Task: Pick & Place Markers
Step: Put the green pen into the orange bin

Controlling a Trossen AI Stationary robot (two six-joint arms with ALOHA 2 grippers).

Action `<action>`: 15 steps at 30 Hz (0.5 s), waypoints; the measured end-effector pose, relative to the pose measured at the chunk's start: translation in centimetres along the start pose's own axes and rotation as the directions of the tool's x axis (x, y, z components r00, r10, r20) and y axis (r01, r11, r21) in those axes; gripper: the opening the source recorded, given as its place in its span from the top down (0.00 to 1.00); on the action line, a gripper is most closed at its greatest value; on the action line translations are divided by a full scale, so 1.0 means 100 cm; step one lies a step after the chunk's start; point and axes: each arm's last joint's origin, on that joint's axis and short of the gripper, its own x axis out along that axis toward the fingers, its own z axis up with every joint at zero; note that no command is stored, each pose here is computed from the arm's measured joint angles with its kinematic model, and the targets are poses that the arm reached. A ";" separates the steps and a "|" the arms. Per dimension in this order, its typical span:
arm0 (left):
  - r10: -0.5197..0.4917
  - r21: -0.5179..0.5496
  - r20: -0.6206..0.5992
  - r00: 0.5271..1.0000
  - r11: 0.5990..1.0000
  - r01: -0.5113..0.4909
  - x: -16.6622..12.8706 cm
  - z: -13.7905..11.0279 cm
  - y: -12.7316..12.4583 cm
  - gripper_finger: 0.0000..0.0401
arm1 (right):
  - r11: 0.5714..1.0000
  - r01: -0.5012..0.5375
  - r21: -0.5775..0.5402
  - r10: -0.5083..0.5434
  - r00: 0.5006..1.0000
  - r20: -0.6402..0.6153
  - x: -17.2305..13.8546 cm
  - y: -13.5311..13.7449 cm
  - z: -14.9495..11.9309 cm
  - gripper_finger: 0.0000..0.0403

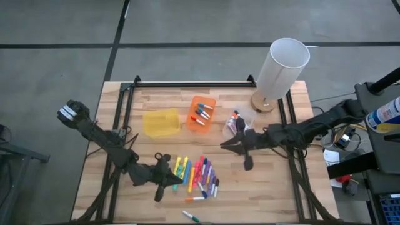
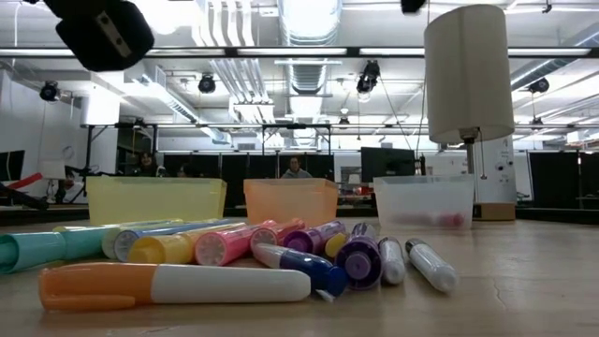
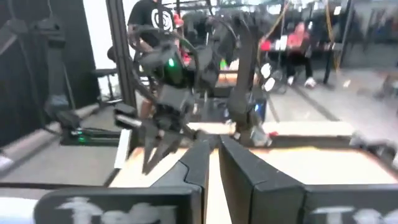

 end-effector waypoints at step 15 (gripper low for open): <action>0.043 0.436 -0.185 0.982 0.899 0.043 0.035 -0.012 -0.044 0.76 | 0.976 0.051 0.214 -0.008 0.981 -0.195 -0.028 -0.009 -0.072 0.92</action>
